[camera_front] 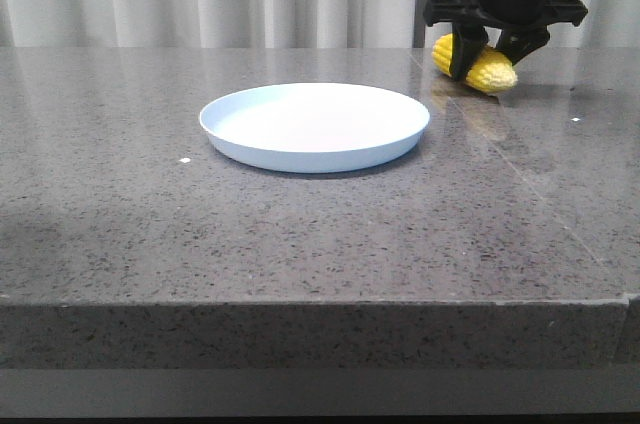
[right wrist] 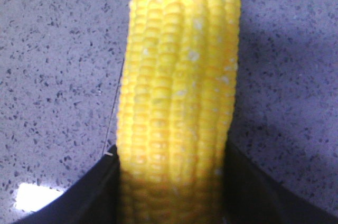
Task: Place corn on plate with both arms
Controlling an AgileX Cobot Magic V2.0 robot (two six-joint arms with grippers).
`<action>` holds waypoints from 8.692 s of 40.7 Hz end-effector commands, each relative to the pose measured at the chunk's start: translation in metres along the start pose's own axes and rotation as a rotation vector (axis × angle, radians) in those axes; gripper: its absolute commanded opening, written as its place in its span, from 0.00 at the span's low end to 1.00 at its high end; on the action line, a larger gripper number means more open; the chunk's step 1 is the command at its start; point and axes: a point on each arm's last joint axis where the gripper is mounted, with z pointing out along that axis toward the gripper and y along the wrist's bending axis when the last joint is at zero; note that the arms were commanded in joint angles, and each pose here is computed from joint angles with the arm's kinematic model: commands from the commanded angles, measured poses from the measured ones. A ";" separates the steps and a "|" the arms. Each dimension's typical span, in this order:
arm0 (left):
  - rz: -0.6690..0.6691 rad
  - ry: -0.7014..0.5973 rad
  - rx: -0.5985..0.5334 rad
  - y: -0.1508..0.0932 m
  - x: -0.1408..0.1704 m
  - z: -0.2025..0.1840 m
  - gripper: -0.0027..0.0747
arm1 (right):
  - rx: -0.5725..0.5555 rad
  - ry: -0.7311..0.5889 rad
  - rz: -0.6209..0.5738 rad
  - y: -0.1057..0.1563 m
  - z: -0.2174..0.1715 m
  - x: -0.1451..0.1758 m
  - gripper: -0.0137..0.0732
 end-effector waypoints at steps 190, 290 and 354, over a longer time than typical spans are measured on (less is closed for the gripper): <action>0.030 -0.112 -0.069 0.006 -0.009 -0.009 0.01 | -0.252 -0.512 -0.320 0.018 -0.375 0.265 0.08; -0.248 -0.748 -0.608 0.010 0.209 0.025 0.01 | -0.251 -0.505 -0.321 0.018 -0.375 0.265 0.08; -0.226 -0.788 -0.548 0.008 0.205 0.025 0.01 | -0.251 -0.507 -0.321 0.018 -0.375 0.265 0.08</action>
